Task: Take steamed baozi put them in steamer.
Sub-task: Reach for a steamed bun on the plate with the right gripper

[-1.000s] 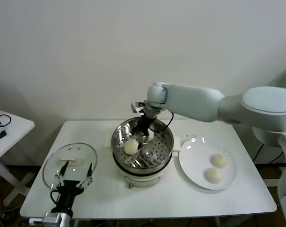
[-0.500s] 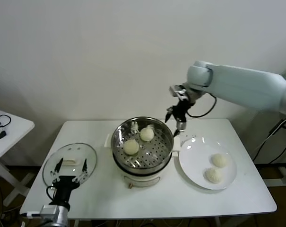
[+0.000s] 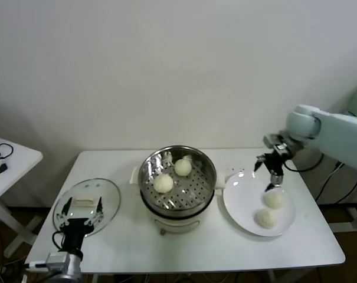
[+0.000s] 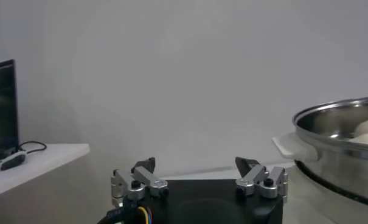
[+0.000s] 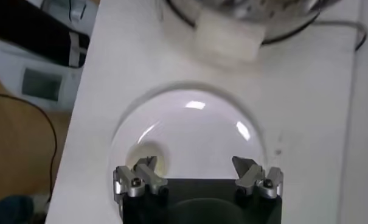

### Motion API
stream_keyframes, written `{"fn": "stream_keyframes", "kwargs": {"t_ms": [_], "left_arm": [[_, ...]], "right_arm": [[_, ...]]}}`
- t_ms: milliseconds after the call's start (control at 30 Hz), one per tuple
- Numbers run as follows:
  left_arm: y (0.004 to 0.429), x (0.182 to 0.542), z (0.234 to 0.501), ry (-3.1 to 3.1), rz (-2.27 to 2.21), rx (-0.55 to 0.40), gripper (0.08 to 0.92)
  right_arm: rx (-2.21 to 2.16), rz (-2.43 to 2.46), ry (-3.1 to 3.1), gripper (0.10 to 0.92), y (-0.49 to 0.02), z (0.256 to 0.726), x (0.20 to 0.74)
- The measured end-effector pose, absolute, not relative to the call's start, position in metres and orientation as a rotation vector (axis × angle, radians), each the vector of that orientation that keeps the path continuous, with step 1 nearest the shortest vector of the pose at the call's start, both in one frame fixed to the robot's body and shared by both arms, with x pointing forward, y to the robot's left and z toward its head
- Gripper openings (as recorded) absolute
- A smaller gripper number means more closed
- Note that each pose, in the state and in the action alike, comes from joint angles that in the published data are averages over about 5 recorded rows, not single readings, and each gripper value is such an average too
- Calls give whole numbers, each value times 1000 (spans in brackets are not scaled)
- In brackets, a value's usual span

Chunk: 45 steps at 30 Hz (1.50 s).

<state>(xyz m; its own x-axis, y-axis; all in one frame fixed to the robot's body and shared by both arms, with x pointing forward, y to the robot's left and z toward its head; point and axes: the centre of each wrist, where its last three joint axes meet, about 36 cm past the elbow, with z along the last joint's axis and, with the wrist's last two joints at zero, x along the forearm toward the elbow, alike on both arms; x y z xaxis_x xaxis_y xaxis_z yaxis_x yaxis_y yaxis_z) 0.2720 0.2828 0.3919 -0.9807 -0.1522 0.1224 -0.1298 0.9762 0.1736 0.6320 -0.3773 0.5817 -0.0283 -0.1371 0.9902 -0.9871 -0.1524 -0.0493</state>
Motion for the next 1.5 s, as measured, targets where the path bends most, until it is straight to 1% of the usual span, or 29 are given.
{"fn": "stream_keyframes", "kwargs": {"t_ms": [167, 400, 767, 1033, 1100, 1300, 1500], "left_arm": [[282, 271, 392, -2978, -246, 224, 823], [282, 269, 390, -2966, -252, 234, 823], [285, 269, 384, -2946, -257, 257, 823], [286, 270, 383, -2943, -259, 261, 823], [285, 270, 382, -2942, -259, 260, 823], [285, 269, 382, -2940, -258, 259, 823], [284, 269, 381, -2936, -250, 269, 823]], "right_arm": [[1401, 1278, -1241, 823, -391, 546, 620], [1413, 1257, -1210, 823, -397, 505, 608], [1439, 1236, -1173, 823, -390, 464, 603], [1445, 1235, -1162, 818, -385, 453, 604], [1444, 1236, -1162, 801, -385, 453, 604], [1436, 1245, -1159, 710, -388, 452, 605], [1438, 1249, -1158, 688, -387, 452, 605]]}}
